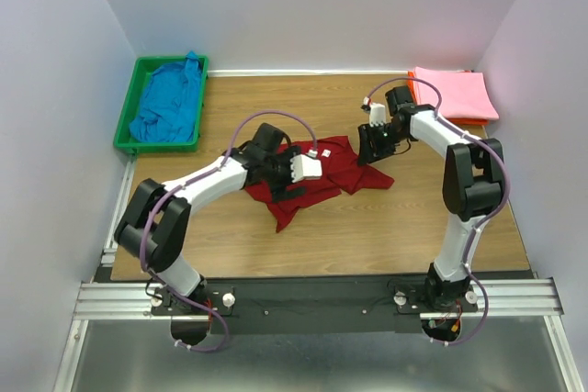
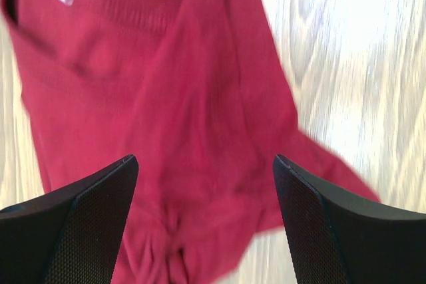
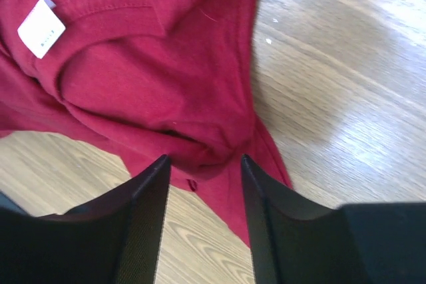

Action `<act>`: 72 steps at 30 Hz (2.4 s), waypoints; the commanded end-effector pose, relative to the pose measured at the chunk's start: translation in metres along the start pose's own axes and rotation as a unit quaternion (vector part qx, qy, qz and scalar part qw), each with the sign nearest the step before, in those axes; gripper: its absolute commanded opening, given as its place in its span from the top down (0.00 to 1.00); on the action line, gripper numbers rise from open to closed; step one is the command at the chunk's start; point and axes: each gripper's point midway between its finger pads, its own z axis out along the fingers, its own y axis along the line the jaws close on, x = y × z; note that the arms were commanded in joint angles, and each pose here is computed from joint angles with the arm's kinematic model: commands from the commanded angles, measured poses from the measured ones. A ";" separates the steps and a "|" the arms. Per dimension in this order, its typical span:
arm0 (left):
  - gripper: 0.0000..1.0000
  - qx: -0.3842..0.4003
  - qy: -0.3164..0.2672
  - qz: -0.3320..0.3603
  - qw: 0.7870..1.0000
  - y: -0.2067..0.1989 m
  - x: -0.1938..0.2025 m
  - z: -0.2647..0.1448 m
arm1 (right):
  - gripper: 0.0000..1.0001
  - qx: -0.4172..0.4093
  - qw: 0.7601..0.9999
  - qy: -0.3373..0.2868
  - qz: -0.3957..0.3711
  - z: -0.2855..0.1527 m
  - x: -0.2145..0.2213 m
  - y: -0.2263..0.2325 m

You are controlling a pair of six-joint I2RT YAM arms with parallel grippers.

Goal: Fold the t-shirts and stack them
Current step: Flatten the tshirt out

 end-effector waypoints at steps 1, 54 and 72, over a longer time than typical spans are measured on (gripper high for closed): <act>0.11 -0.018 0.013 0.006 1.000 0.011 -0.009 0.021 | 0.48 -0.036 0.999 0.000 0.014 0.007 -0.006 0.012; 1.00 -0.334 -0.269 0.013 0.903 0.039 -0.138 -0.314 | 0.99 0.538 0.736 -0.379 -0.159 -0.475 -0.100 0.007; 1.00 -0.352 -0.367 -0.067 0.858 0.075 -0.191 -0.353 | 0.99 0.593 0.634 -0.476 -0.138 -0.499 -0.259 -0.032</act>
